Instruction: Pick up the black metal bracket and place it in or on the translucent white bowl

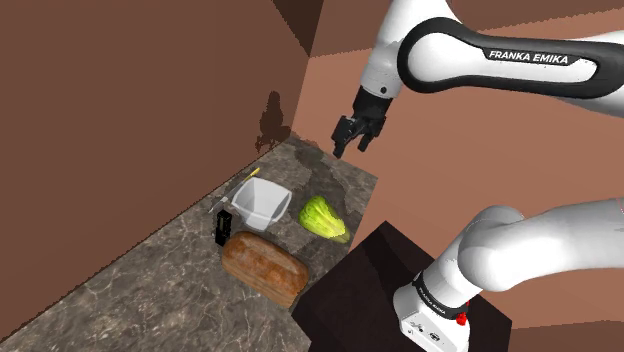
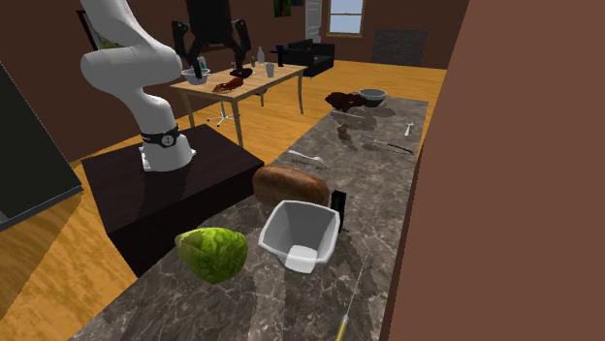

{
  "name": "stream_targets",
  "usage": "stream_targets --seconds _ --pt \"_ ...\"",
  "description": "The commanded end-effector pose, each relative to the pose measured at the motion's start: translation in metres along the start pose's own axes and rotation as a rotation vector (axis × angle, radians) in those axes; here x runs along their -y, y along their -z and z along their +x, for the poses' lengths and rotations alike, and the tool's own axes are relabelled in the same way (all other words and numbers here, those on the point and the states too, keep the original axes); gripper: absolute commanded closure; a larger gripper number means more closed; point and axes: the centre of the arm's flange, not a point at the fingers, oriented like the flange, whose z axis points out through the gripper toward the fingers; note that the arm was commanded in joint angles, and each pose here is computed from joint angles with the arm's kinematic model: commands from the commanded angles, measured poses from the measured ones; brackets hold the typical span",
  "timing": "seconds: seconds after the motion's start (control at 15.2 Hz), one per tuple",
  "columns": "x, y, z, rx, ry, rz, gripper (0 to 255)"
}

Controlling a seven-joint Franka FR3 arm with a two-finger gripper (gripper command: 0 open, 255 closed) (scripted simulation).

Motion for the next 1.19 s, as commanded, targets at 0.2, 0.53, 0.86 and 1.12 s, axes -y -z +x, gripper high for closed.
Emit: stream_targets --seconds 0.2,0.53,0.86,1.12 --pt "0.037 -0.050 0.029 0.017 -0.054 0.008 0" --pt "0.072 -0.097 0.060 0.036 -0.106 0.015 0" --pt "0.106 -0.145 0.093 0.054 -0.158 0.022 0" --pt "0.132 -0.183 0.119 0.068 -0.200 0.027 0"
